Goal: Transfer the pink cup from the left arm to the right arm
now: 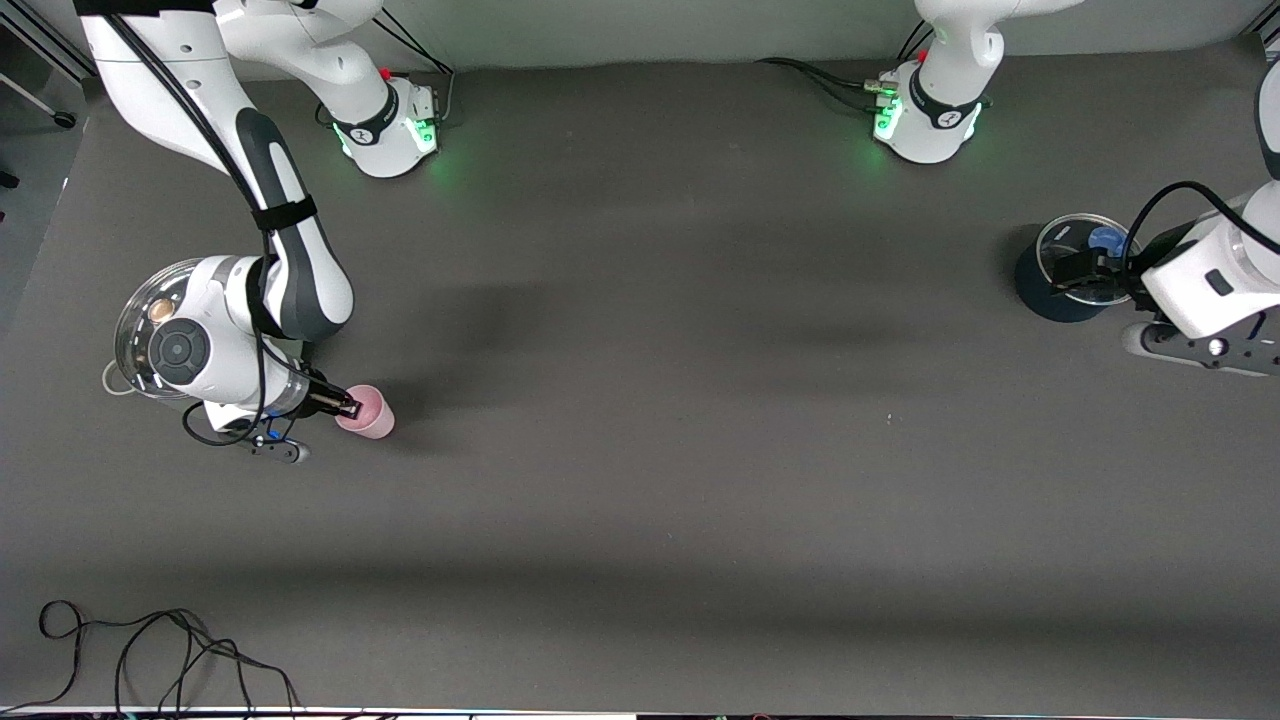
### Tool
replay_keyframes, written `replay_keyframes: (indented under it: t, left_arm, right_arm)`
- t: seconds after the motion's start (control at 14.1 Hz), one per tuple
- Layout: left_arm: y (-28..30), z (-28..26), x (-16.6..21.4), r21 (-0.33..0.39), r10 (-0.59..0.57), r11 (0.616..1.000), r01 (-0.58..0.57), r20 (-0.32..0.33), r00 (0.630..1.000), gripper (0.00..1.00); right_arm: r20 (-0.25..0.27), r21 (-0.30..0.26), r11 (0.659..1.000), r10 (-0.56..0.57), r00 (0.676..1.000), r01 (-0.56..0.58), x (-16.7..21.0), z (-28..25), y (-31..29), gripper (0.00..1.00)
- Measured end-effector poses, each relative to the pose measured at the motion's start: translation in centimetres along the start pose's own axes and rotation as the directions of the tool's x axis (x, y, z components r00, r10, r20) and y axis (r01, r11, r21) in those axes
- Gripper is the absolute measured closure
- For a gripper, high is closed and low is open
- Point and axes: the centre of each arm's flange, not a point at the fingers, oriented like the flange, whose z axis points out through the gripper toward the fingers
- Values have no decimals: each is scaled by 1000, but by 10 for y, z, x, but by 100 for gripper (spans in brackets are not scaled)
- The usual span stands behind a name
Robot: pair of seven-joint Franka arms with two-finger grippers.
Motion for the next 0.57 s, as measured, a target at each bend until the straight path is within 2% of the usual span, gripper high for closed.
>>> replay_keyframes:
  t: [0.07, 0.14, 0.21, 0.28, 0.5, 0.57]
  left_arm:
    - [-2, 0, 0, 3, -33, 999, 33, -1, 999, 0]
    - [-3, -1, 0, 5, -50, 999, 50, -3, 999, 0]
    - [-2, -2, 0, 8, -57, 998, 57, -8, 998, 0]
    - [-2, -5, -1, 12, -61, 998, 62, -25, 998, 0]
    - [-1, -3, -3, 25, -68, 997, 70, -89, 994, 0]
    - [-1, 1, -5, 27, -70, 997, 73, -96, 993, 0]
  right_arm:
    - [-1, 4, 1000, -1, 1000, 1, 0, -4, -1, 42]
    - [-5, 11, 1000, -2, 1000, 2, 1, -12, -2, 38]
    - [-7, 22, 1000, -4, 1000, 4, 1, -24, -3, 38]
    - [-14, 37, 999, -7, 1000, 7, 1, -39, -5, 33]
    - [-44, 93, 995, -19, 999, 23, -2, -102, -8, 5]
    - [-40, 107, 994, -26, 999, 31, -4, -124, -9, 1]
